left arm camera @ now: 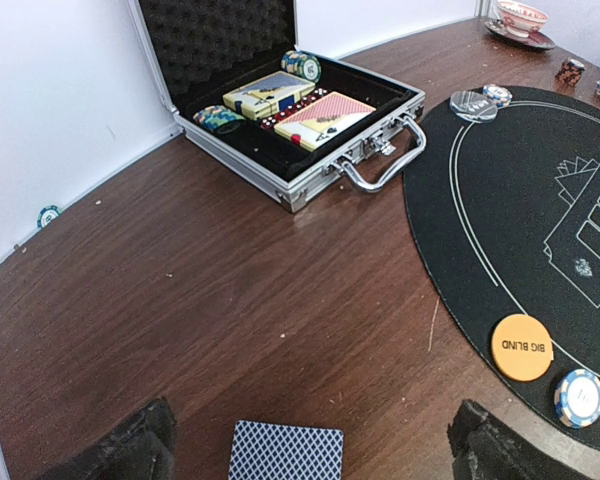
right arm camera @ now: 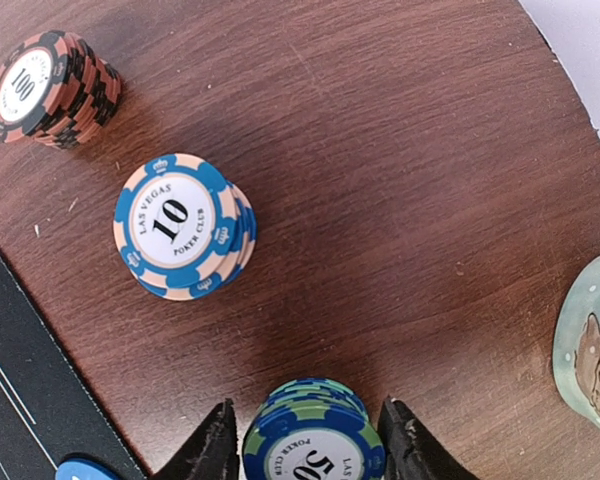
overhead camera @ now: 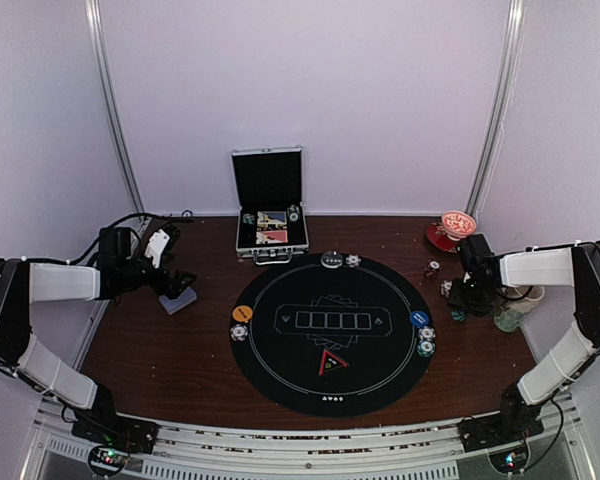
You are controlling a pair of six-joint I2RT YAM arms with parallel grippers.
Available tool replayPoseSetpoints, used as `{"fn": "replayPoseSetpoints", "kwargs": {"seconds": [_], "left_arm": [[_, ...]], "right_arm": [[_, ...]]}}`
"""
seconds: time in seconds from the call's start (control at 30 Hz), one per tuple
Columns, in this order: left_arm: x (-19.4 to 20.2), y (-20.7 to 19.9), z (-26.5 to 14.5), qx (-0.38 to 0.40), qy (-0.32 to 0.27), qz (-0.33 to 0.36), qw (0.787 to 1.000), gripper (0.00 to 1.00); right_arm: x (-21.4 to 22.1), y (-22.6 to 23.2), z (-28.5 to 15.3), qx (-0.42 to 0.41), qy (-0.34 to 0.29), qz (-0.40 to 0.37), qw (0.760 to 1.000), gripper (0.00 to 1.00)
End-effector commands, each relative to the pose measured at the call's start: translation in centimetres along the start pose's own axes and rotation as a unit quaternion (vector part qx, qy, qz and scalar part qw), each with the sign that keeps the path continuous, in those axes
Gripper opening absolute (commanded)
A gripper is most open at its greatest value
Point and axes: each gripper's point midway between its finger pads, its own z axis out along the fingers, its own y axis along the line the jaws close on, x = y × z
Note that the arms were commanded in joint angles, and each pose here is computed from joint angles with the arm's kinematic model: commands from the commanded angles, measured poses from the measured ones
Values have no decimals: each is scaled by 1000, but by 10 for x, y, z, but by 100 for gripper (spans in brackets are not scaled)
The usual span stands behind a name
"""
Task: Distribute texas hold em gaming equipment
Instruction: Pick up the pile of poker chips from the pile of poker chips.
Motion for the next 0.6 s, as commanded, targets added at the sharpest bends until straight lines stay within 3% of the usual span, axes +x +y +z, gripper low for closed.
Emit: {"fn": "replayPoseSetpoints", "kwargs": {"seconds": [0.0,0.3,0.57], "left_arm": [[-7,3,1,-1,-14,4,1000,98],[-6,4,2,-2,-13,3,1000,98],[-5,5,3,-4,-10,2,1000,98]], "right_arm": [[1,-3,3,4,2,0,1000,46],[-3,-6,-1,13,-8,-1,1000,32],[-16,5,-25,2,-39,-10,999,29]]}}
